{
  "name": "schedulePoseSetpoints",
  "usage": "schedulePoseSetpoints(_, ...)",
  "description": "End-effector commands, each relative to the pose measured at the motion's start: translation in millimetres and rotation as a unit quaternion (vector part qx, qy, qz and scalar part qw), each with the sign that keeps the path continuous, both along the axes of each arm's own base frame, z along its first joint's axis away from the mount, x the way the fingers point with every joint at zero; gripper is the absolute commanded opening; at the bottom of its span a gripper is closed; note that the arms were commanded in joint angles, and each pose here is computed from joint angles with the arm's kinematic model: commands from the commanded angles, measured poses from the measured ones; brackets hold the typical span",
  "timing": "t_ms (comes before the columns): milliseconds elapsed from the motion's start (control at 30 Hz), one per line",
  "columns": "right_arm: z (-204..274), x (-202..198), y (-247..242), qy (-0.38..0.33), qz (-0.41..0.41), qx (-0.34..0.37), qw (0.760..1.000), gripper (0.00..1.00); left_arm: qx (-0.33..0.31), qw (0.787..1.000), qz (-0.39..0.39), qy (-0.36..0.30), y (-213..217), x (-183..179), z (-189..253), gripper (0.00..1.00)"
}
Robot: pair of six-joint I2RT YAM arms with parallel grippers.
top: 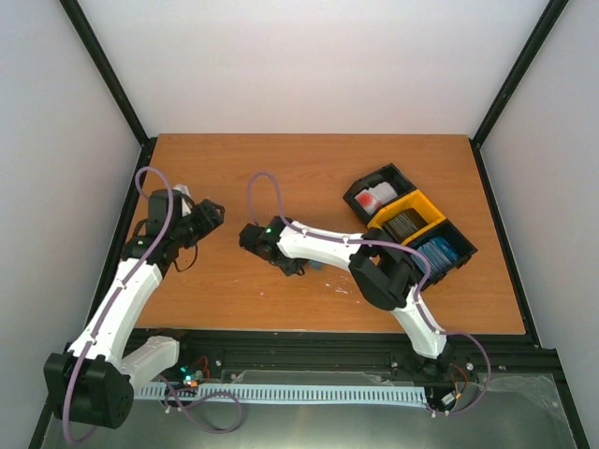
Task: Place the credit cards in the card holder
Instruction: Close the card holder at the center of the board.
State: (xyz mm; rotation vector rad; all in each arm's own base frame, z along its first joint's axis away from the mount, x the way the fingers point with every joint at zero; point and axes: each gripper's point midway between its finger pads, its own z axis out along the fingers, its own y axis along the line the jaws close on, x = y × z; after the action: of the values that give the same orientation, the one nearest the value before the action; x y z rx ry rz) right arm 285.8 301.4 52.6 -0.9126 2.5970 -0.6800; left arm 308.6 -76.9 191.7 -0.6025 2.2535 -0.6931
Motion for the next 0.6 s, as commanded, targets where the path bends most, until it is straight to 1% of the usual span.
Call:
schedulePoseSetpoints(0,2,-30,46,0.072,-0.007,0.105,0.992,0.21,0.048,0.998,0.035,-0.017,19,7,27,0.74)
schedulePoseSetpoints(33,3,-34,53,0.084,-0.007,0.128,0.988,0.29,0.056,0.997,0.036,-0.026,21,10,36,0.76)
schedulePoseSetpoints(100,11,-38,67,0.098,-0.004,0.172,0.980,0.40,0.065,0.997,0.034,-0.036,22,15,49,0.79)
schedulePoseSetpoints(200,31,-38,78,0.114,-0.011,0.240,0.964,0.47,0.053,0.998,0.013,-0.028,13,16,53,0.83)
schedulePoseSetpoints(233,42,-36,85,0.113,-0.011,0.276,0.955,0.50,0.041,0.999,-0.002,-0.025,7,15,51,0.84)
schedulePoseSetpoints(367,76,-30,78,0.117,-0.034,0.391,0.912,0.52,0.003,0.997,-0.079,-0.017,-20,3,31,0.86)
schedulePoseSetpoints(400,91,-24,69,0.107,-0.044,0.424,0.898,0.53,-0.002,0.995,-0.095,-0.011,-25,0,24,0.86)
schedulePoseSetpoints(433,97,-20,62,0.099,-0.051,0.441,0.891,0.53,-0.007,0.994,-0.112,0.002,-30,-4,15,0.86)
schedulePoseSetpoints(467,99,-14,49,0.087,-0.063,0.447,0.888,0.53,-0.014,0.992,-0.127,0.018,-35,-9,5,0.88)
schedulePoseSetpoints(567,88,4,5,0.057,-0.105,0.426,0.897,0.53,-0.042,0.981,-0.178,0.068,-59,-24,-30,0.89)
